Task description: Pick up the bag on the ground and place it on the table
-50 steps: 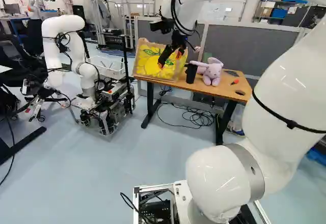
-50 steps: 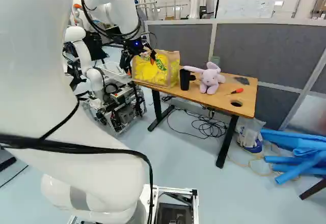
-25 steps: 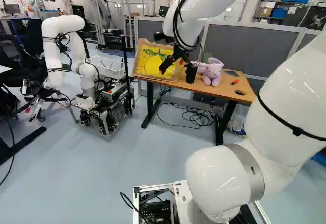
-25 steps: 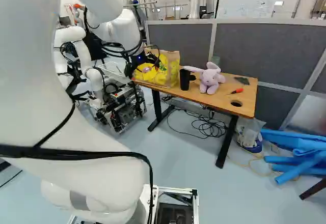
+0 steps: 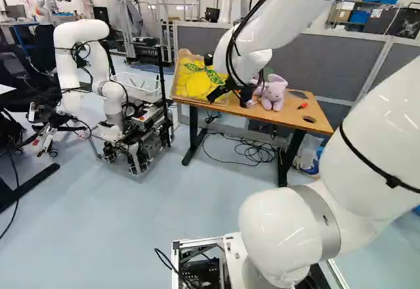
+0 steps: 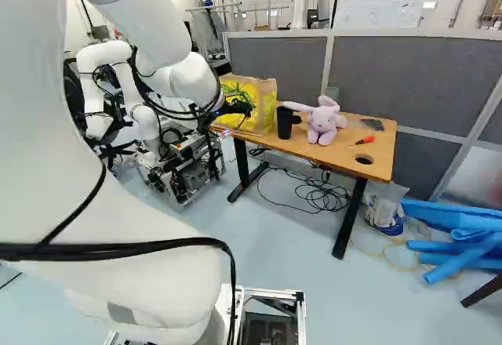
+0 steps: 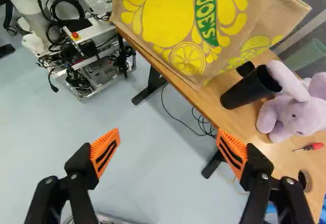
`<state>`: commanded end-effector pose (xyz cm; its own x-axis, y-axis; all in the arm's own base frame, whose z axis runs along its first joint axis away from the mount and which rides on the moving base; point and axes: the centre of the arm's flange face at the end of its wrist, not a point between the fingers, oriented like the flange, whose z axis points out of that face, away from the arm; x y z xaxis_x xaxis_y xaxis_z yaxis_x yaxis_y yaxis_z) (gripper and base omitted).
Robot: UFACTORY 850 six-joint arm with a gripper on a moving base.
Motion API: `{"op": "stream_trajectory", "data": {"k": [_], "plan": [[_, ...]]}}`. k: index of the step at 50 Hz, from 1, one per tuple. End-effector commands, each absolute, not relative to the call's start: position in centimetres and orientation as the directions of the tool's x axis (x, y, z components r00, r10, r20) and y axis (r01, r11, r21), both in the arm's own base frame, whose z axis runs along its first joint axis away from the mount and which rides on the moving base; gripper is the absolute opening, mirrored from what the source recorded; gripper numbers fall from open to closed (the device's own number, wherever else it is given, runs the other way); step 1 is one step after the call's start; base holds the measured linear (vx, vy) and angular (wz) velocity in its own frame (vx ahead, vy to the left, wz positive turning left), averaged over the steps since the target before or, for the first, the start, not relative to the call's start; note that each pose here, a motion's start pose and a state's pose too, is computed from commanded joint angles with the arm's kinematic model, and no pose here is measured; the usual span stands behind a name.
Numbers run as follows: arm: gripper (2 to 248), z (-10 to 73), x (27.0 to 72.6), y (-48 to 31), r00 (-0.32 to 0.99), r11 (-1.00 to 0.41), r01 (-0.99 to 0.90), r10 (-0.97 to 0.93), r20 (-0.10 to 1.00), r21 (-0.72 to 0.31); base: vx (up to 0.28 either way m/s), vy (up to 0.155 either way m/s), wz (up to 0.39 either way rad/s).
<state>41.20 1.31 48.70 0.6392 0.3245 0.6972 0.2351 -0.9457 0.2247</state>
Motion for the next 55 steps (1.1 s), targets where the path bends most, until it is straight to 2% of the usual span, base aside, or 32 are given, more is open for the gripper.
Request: {"op": "stream_trajectory", "data": {"k": [22, 55], "plan": [[247, 44.2, 37.3, 0.7, 0.558, -0.976, 0.128, 0.219, 0.800, 0.177, 0.000, 0.000, 0.000], [247, 39.7, 32.0, 0.2, 0.439, -0.995, 0.041, 0.100, 0.893, 0.091, 0.000, 0.000, 0.000]]}}
